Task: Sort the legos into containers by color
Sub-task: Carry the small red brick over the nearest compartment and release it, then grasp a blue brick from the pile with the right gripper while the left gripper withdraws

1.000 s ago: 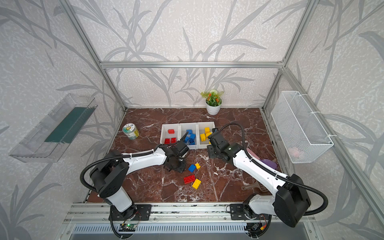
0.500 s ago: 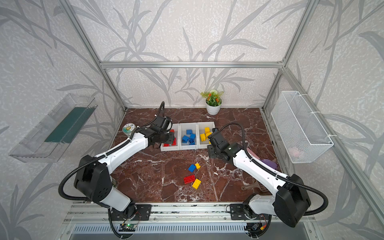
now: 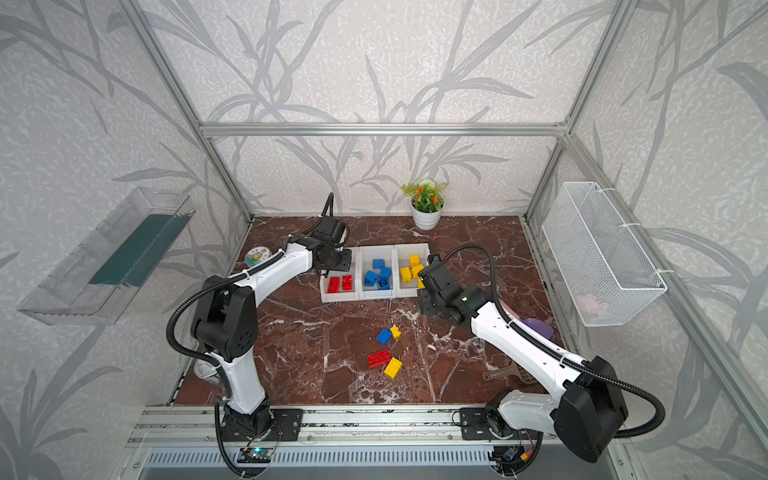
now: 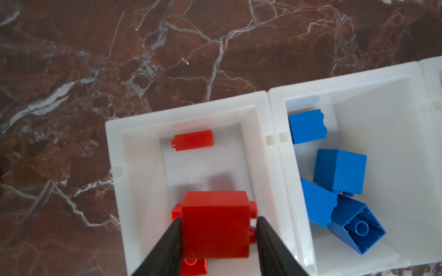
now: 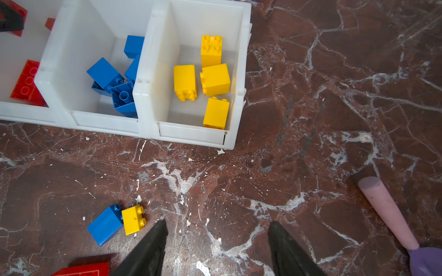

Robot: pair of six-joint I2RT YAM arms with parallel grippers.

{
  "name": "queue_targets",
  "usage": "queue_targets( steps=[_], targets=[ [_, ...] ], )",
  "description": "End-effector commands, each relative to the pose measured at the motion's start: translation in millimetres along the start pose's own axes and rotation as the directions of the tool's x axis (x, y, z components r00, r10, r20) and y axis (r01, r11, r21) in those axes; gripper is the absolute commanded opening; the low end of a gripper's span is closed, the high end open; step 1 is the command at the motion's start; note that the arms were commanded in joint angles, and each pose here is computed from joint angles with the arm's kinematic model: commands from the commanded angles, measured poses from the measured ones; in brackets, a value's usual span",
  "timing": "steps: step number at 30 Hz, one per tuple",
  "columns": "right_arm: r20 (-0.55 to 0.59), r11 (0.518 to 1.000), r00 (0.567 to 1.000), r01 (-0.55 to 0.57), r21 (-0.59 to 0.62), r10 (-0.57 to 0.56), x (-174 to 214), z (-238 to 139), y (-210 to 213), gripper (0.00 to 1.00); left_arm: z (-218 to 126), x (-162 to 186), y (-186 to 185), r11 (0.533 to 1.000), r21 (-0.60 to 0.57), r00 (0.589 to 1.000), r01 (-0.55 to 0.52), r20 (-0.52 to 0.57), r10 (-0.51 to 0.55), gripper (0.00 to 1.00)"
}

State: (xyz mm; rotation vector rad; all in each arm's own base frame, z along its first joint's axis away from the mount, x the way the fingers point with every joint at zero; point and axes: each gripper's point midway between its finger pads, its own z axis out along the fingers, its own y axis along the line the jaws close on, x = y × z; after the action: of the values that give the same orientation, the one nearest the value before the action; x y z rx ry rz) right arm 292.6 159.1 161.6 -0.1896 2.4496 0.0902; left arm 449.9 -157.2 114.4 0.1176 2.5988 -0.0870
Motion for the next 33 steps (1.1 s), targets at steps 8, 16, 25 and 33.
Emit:
queue_targets(
  steps=[8,16,25,33],
  targets=[
    [0.006,1.0,1.0,-0.003,0.025,0.003,-6.3,-1.5,-5.3,0.68,-8.8,-4.1,9.6,1.0,-0.011,1.0,0.024,0.002,-0.024,0.62],
    [-0.022,1.0,1.0,0.014,-0.005,-0.014,-4.3,4.8,3.4,0.68,-24.3,5.9,21.4,0.997,-0.017,0.997,0.073,0.036,-0.073,0.63],
    [-0.153,0.992,0.984,0.081,-0.097,-0.095,22.8,24.1,41.9,0.67,-52.8,22.4,46.5,0.989,-0.04,0.987,0.14,0.085,-0.136,0.63],
    [-0.19,0.913,0.919,0.282,-0.294,-0.345,45.6,34.3,111.6,0.67,-64.2,39.6,60.8,0.982,-0.055,0.979,0.181,0.105,-0.174,0.64]
  ],
)
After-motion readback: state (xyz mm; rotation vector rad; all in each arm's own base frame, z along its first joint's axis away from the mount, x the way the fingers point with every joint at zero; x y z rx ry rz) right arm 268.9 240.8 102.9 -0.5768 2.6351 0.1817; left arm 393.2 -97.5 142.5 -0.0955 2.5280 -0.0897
